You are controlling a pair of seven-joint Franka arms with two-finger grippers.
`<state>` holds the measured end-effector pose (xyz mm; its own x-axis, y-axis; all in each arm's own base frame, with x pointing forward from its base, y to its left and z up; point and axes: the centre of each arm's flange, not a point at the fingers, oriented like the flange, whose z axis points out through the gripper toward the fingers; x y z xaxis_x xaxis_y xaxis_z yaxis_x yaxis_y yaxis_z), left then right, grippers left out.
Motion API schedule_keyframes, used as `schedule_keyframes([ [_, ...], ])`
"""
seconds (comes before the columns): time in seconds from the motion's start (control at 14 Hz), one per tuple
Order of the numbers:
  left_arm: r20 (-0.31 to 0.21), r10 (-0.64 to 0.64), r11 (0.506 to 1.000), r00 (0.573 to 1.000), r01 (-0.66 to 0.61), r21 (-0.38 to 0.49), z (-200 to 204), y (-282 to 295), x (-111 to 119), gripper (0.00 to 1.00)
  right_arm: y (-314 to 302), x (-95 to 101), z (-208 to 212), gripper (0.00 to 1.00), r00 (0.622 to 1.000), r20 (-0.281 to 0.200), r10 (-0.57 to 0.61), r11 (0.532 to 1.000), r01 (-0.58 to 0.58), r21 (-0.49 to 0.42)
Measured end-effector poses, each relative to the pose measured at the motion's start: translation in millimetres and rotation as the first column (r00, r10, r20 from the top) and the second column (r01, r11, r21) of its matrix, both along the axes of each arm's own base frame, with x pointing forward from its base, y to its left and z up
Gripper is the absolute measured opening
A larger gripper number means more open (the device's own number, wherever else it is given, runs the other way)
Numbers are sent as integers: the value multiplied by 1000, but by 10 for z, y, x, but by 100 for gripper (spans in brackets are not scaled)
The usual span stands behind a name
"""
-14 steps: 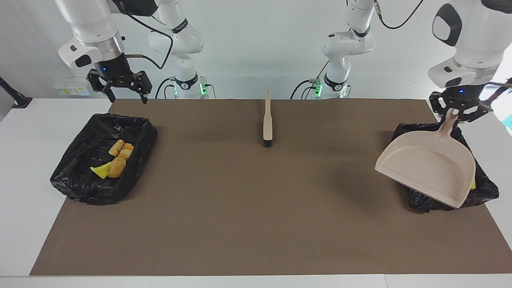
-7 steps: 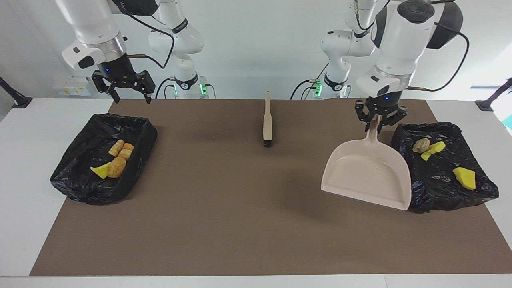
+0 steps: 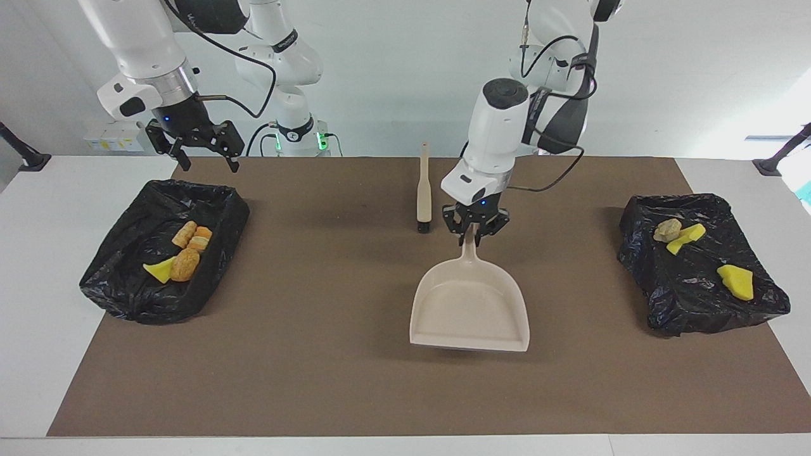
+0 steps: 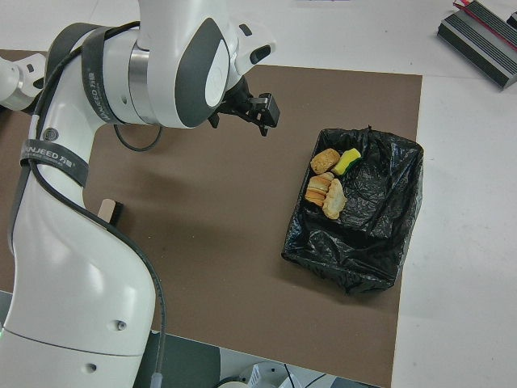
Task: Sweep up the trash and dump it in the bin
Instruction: 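Carry the empty dustpan back to the table center with the left gripper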
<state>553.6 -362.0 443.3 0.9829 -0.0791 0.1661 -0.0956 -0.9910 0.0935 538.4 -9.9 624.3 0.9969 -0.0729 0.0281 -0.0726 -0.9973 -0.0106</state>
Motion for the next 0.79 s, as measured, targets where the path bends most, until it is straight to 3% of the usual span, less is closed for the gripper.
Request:
schedule_keyframes([
  [0.14, -20, 28, 998, 999, -29, -54, -229, -83, 69, 31, 5, -2, 4, 100, 1000, 1, 1, 1000, -1, 0],
  [0.5, -43, 5, 999, 999, -7, -54, -434, -274, -15, 31, 7, -5, 9, 100, 1000, 2, 2, 1000, -2, -2],
  [0.79, -61, -6, 999, 998, 3, -52, -741, -427, -52, 31, 77, -26, 104, 100, 999, -47, 17, 1000, -18, -11],
])
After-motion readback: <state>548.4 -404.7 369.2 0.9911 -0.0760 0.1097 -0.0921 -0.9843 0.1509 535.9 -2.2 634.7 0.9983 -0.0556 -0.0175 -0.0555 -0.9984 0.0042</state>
